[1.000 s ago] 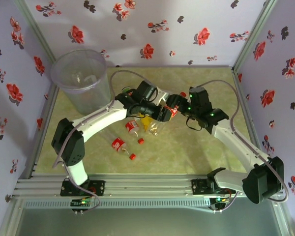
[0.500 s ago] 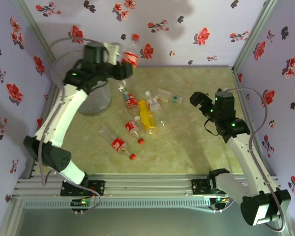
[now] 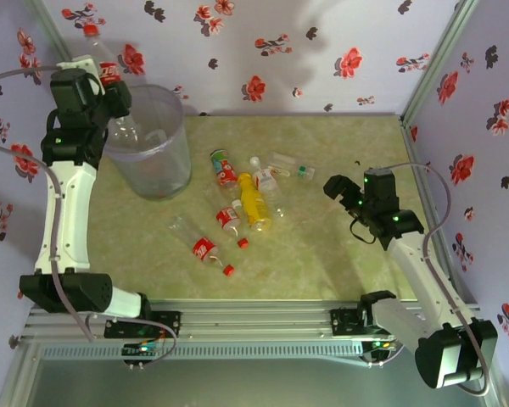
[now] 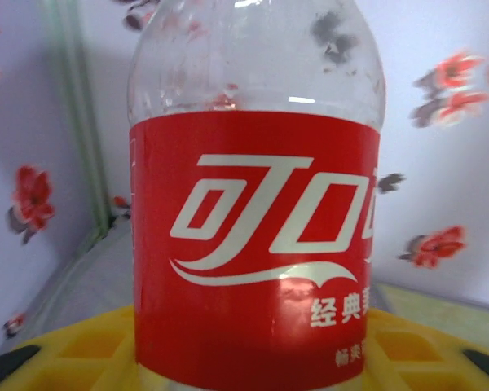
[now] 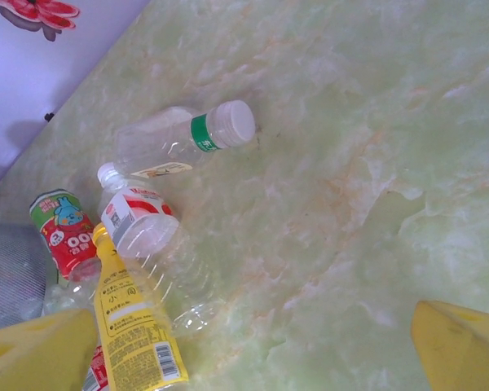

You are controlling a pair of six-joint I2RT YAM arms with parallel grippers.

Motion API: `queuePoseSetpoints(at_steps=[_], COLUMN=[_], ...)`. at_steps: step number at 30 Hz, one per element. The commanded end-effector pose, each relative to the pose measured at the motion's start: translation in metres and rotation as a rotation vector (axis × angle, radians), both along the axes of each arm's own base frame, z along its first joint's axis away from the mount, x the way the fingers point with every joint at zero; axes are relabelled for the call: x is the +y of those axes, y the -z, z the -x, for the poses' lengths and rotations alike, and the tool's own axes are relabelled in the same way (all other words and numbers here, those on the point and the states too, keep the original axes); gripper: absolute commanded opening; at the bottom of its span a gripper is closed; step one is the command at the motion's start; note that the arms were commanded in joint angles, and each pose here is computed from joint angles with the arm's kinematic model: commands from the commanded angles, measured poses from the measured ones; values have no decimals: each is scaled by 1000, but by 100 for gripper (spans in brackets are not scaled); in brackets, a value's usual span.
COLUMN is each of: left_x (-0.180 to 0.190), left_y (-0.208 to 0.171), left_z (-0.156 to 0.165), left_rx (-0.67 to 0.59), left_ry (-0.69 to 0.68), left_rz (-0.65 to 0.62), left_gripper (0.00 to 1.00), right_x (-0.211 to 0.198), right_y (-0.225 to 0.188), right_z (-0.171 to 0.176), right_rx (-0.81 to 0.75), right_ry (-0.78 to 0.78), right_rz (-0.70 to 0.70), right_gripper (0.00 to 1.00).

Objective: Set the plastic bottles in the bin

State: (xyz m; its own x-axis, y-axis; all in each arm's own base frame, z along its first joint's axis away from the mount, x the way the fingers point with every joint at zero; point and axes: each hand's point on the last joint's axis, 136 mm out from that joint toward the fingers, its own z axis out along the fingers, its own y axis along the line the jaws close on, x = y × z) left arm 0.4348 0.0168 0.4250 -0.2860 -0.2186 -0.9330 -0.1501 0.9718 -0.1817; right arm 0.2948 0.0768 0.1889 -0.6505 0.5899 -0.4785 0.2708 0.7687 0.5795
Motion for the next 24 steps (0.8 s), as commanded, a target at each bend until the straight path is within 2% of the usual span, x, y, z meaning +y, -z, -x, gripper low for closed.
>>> queuePoseSetpoints(at_steps=[1, 5, 15, 17, 24], left_x=[13, 23, 16, 15, 13], left_y=[30, 61, 116, 126, 156], left_z=[-18, -33, -49, -52, -62], left_rx=[42, 116, 210, 232, 283], left_ry=[-28, -36, 6, 11, 17], left_rz=[-53, -48, -15, -11, 11], left_gripper=[33, 33, 35, 39, 66], right_x=[-3, -3, -4, -4, -4], right_y=[-2, 0, 5, 7, 13], right_z=[0, 0, -3, -3, -4], right_rx=[-1, 10, 23, 26, 37], right_ry=[1, -12, -14, -16, -19], right_rz=[19, 31, 53, 58, 62], right_gripper=[99, 99, 99, 99, 99])
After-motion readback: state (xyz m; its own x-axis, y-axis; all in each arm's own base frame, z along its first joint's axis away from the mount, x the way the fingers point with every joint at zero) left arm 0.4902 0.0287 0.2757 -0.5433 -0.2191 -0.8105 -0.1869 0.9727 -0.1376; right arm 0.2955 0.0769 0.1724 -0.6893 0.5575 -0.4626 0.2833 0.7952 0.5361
